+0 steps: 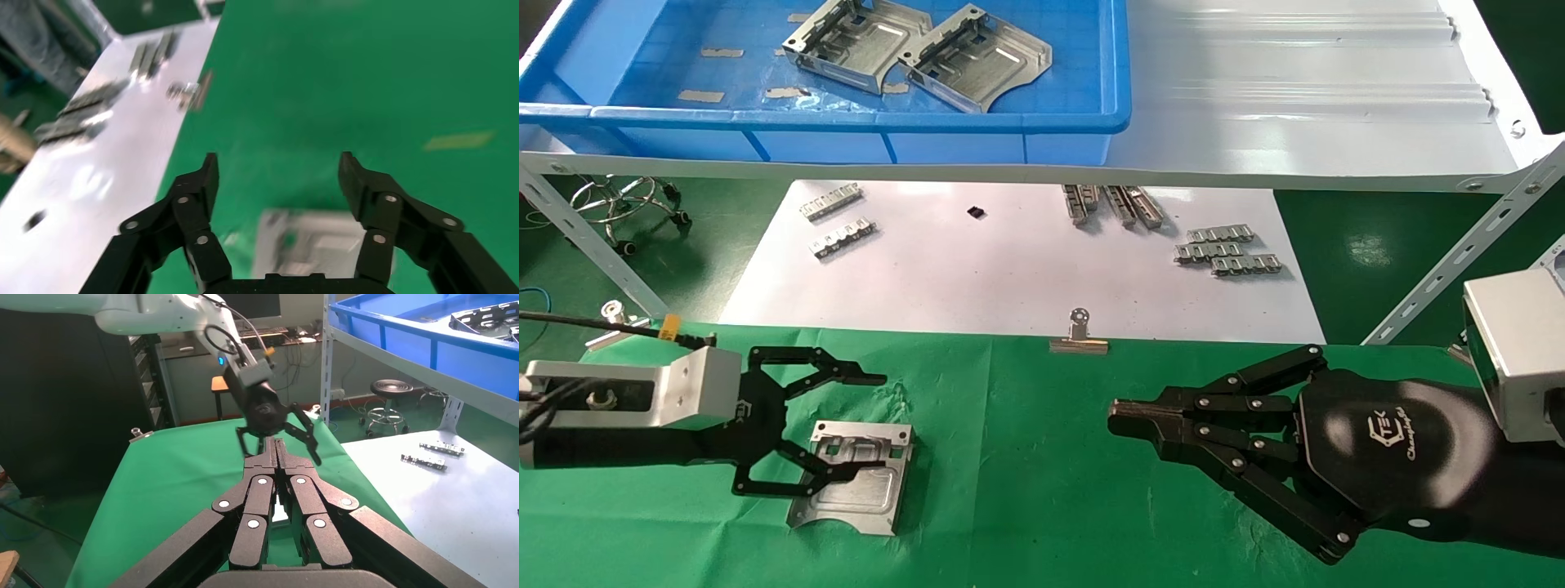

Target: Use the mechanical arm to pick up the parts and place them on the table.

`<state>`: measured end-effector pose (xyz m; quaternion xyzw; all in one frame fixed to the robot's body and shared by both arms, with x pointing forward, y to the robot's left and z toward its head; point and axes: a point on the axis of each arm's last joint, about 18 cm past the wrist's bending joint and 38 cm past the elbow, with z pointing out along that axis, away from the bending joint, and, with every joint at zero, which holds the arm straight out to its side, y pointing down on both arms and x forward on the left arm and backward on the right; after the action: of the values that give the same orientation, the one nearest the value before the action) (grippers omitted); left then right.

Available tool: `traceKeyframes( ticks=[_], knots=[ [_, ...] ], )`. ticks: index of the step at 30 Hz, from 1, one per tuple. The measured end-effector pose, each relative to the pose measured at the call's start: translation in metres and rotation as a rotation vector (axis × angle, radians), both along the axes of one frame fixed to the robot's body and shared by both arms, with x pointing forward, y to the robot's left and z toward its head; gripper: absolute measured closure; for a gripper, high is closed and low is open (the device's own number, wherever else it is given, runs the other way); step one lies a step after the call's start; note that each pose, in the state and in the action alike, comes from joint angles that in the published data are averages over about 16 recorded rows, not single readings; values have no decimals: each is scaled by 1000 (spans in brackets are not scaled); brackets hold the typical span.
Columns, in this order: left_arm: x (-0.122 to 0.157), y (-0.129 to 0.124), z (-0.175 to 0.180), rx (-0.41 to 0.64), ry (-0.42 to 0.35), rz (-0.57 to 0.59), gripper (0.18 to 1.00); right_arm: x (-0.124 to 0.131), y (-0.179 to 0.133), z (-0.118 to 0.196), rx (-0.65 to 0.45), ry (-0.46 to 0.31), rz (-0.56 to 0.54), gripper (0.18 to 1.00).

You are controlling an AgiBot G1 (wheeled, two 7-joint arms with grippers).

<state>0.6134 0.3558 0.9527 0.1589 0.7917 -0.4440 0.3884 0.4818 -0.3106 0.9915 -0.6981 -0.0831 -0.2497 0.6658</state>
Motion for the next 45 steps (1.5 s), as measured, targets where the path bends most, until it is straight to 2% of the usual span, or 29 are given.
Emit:
traceKeyframes(
  ticks=[10, 19, 29, 38, 45],
  knots=[
    [-12, -15, 4, -110, 69, -36, 342, 0, 0, 0, 0, 0, 0, 960],
    [-26, -25, 8, -196, 104, -73, 226, 0, 0, 0, 0, 0, 0, 860],
    [-47, -34, 15, -278, 145, -114, 188, 0, 0, 0, 0, 0, 0, 678],
    [-70, -41, 23, -338, 182, -150, 184, 0, 0, 0, 0, 0, 0, 463],
    [-90, -46, 28, -374, 212, -178, 184, 0, 0, 0, 0, 0, 0, 327]
  ],
)
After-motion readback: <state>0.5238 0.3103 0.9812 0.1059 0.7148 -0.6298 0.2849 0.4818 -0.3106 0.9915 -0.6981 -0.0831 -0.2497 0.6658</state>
